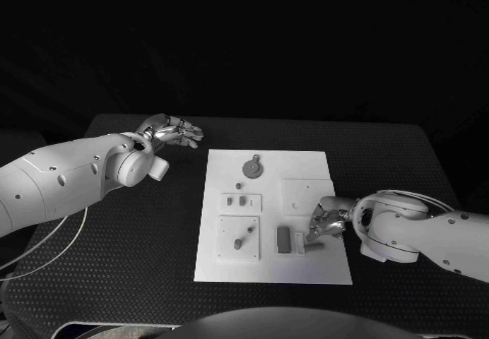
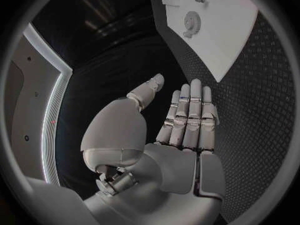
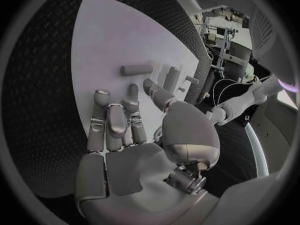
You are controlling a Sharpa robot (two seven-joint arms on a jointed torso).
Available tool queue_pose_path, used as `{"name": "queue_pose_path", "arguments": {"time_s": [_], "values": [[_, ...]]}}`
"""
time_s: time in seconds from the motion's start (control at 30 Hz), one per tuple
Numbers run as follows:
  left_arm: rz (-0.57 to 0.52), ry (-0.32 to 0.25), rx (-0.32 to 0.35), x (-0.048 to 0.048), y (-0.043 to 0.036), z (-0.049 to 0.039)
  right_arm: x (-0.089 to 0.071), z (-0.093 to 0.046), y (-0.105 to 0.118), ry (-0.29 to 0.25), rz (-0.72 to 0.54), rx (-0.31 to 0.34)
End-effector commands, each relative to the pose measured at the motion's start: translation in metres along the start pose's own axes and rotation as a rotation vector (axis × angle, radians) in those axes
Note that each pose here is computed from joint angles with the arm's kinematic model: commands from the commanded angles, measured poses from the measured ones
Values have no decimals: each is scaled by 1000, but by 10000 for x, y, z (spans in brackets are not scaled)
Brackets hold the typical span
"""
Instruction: Assemble the parts on the task board
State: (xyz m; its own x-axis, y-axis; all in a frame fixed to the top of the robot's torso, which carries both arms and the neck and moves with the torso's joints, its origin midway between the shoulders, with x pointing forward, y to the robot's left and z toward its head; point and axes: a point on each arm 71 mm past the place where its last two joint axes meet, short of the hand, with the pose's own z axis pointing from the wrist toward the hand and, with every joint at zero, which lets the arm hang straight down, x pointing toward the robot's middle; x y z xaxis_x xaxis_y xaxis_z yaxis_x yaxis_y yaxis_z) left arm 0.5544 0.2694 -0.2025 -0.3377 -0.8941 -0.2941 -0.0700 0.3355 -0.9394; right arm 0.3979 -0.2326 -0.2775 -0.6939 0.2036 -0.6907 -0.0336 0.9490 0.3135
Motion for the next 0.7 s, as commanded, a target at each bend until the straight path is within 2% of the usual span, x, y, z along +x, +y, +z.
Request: {"name": "queue_pose_path", "arguments": {"time_s": [0.03,0.23,0.27,0.47,0.6,0.7], "values": [[-9,17,5,24,-13,4,-51,14,-30,-86,-143,-22],[-9,16,5,18,-10,4,-69,7,17,-108,-152,-119],[-9,16,5,18,-10,4,-53,-5,46,-92,-174,-166],[-9,15,4,12,-8,1,14,-91,106,16,-292,-293],[-8,14,2,6,-5,-1,25,-135,117,53,-345,-316],[-9,15,3,11,-6,1,41,-143,141,60,-409,-324]]}}
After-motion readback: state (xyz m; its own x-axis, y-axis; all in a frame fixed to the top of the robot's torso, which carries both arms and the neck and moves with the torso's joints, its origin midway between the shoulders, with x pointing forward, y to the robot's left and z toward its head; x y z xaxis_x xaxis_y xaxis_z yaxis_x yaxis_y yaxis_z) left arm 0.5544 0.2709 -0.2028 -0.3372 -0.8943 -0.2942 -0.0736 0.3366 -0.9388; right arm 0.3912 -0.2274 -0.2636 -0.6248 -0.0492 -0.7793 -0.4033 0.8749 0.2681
